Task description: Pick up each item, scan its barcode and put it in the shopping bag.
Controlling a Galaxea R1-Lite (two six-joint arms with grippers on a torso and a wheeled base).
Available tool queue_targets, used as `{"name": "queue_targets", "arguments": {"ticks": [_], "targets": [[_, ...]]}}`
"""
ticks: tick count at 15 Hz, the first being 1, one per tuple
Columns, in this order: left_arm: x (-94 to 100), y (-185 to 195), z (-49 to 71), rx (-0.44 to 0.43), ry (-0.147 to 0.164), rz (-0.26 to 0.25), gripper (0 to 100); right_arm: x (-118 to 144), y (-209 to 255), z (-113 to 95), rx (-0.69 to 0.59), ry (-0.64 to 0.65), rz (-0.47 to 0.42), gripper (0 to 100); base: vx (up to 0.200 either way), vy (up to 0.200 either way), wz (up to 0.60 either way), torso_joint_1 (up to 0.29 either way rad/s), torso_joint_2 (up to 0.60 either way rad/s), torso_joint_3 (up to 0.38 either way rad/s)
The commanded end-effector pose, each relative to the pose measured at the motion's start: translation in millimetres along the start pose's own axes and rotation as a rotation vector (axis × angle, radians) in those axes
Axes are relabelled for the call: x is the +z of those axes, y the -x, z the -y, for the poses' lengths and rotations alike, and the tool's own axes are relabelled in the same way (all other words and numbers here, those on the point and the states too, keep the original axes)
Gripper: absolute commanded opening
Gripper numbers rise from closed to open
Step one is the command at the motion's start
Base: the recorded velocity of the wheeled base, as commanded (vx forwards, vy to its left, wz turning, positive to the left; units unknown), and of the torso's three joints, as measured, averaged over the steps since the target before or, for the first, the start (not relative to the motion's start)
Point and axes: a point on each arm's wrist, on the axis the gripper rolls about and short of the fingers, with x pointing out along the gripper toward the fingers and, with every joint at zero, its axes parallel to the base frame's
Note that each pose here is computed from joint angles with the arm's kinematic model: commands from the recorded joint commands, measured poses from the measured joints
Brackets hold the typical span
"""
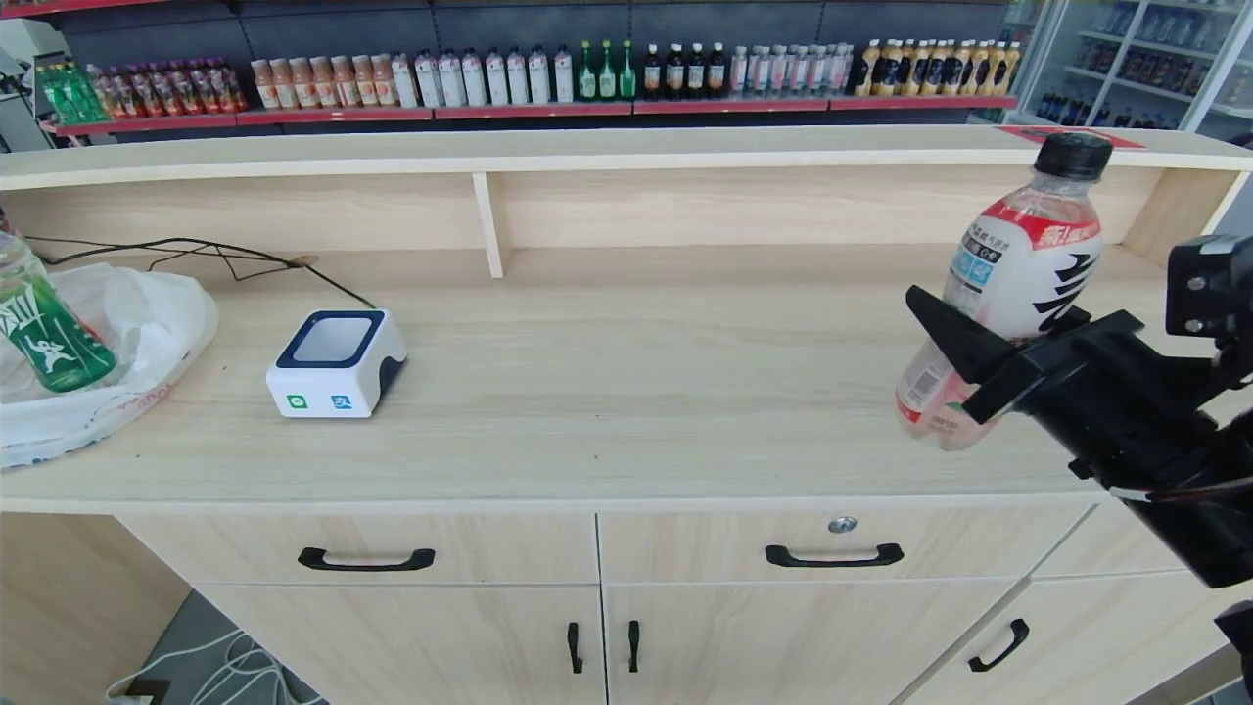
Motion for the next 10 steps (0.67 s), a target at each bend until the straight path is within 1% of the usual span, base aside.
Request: {"name": "queue_targets", "arguments": {"ticks": [1, 3, 4, 10], "targets": [[0.0, 0, 0.0, 0.0, 0.0, 0.0, 100, 9, 6, 11, -0.069, 0.031, 0.021, 0, 0.0, 0.0, 0.0, 0.0, 0.0, 0.0], [0.0, 0, 0.0, -0.001, 0.0, 0.0, 100, 12, 22, 26, -0.139, 0.05, 0.008, 0, 0.0, 0.0, 0.0, 0.0, 0.0, 0.0], [0.0, 0, 0.0, -0.001, 0.0, 0.0, 100, 14, 23, 28, -0.148, 0.054, 0.018, 0, 0.0, 0.0, 0.0, 0.0, 0.0, 0.0], [0.0, 0, 0.0, 0.0, 0.0, 0.0, 100, 8, 16, 26, -0.131, 0.046, 0.004, 0, 0.0, 0.0, 0.0, 0.0, 0.0, 0.0]]}}
